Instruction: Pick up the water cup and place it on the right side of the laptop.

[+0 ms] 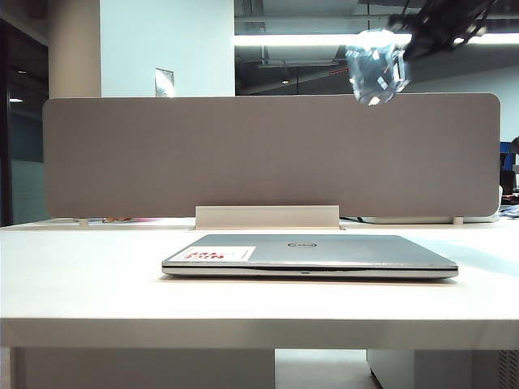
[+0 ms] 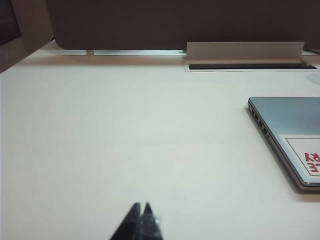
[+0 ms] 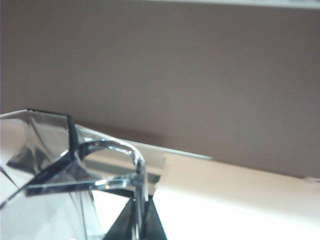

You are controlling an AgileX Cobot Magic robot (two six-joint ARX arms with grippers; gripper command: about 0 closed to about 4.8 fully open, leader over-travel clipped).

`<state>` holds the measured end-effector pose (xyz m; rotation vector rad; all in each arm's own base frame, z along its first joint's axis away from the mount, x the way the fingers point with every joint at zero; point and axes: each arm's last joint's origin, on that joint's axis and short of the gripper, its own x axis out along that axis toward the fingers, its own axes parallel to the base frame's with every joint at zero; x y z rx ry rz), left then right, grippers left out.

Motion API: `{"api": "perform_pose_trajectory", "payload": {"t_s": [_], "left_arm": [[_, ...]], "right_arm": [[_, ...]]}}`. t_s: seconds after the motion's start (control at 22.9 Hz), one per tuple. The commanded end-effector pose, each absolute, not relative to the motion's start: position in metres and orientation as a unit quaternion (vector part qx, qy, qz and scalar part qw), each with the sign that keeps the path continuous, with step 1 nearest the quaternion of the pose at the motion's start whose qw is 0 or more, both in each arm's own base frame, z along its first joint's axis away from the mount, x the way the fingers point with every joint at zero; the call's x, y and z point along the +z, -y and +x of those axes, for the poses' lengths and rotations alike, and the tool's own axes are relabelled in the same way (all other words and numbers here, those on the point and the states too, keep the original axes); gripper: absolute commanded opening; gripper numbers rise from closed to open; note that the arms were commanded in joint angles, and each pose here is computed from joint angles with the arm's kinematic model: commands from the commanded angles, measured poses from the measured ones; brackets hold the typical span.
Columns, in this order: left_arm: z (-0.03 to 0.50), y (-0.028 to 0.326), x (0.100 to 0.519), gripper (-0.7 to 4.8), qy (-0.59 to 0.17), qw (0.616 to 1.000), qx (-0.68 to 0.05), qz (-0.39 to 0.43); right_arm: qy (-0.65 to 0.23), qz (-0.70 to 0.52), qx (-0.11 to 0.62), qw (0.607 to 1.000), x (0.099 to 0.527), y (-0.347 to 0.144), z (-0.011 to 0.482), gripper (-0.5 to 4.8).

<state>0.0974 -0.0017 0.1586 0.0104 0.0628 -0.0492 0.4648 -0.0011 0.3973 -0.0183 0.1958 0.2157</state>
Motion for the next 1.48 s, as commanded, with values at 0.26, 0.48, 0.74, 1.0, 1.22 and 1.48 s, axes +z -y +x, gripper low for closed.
{"api": "perform_pose_trajectory", "payload": {"t_s": [0.26, 0.48, 0.74, 1.0, 1.22, 1.48], "left_arm": [[0.097, 0.002, 0.161, -0.04, -0.025, 0.999, -0.027, 0.003], [0.097, 0.002, 0.161, -0.04, -0.026, 0.999, -0.027, -0.008], [0.097, 0.002, 0.161, -0.04, -0.026, 0.999, -0.027, -0.008], [0.097, 0.002, 0.161, -0.04, -0.026, 0.999, -0.027, -0.008], [0.097, 0.002, 0.161, -0.04, -0.026, 0.999, -0.027, -0.009], [0.097, 0.002, 0.161, -0.04, -0.026, 0.999, -0.027, -0.011]], "right_arm": [[-0.130, 0.010, 0.123, 0.984, 0.387, 0.007, 0.412, -0.01], [-0.158, 0.003, 0.124, 0.980, 0.371, 0.010, 0.386, -0.02], [-0.160, 0.006, 0.094, 0.983, 0.356, 0.030, 0.344, -0.01], [-0.152, 0.008, 0.079, 0.985, 0.348, 0.035, 0.302, -0.01], [-0.118, 0.000, 0.078, 0.990, 0.339, 0.029, 0.268, -0.01], [-0.079, -0.009, 0.074, 0.994, 0.328, 0.024, 0.229, -0.01]]}}
